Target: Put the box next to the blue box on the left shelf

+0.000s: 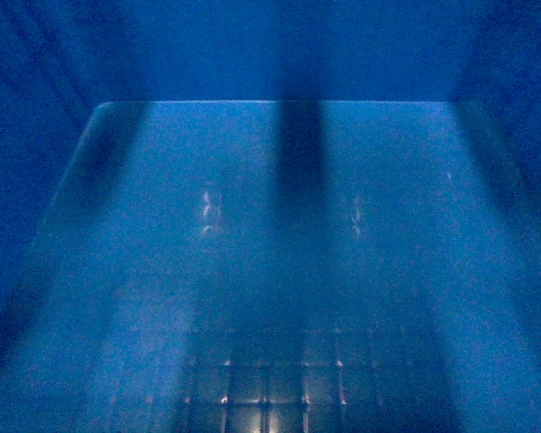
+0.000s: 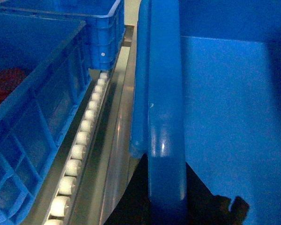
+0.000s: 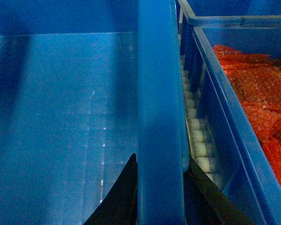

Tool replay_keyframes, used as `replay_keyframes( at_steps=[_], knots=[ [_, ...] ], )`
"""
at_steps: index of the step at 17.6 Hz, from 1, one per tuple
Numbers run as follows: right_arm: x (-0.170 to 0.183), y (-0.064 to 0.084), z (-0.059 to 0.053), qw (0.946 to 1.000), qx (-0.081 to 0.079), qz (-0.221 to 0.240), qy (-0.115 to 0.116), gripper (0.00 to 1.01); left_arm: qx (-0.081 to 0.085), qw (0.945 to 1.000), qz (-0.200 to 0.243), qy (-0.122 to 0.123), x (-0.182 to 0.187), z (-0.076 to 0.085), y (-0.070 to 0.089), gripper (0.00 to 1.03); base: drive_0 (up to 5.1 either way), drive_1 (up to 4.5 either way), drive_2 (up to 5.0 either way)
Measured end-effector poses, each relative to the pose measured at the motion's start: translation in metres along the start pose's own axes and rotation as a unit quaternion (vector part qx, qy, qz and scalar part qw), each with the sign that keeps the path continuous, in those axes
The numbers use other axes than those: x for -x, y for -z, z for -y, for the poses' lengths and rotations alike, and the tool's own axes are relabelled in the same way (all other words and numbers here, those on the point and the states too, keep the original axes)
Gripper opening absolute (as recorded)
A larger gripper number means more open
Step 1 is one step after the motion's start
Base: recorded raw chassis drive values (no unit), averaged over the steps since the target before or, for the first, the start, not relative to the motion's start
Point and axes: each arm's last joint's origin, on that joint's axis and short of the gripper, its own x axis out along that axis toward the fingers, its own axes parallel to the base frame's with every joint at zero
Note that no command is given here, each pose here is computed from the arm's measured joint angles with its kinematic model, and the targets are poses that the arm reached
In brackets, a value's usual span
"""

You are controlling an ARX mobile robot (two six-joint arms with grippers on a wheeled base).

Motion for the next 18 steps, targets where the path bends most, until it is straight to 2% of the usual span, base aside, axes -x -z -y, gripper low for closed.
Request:
replay_keyframes(
  at_steps=[9,18],
  knots=[
    [0.0,0.0,0.0,1.0,0.0,0.0,0.0,0.2,0.0,1.0,0.0,0.0,0.0,0.0,0.0,0.08,-0.1,4.25,-4.4],
    [0.0,0.0,0.0,1.0,0.0,0.0,0.0,0.2,0.0,1.0,0.0,0.0,0.0,0.0,0.0,0.08,0.0,0.0,0.0]
  ],
)
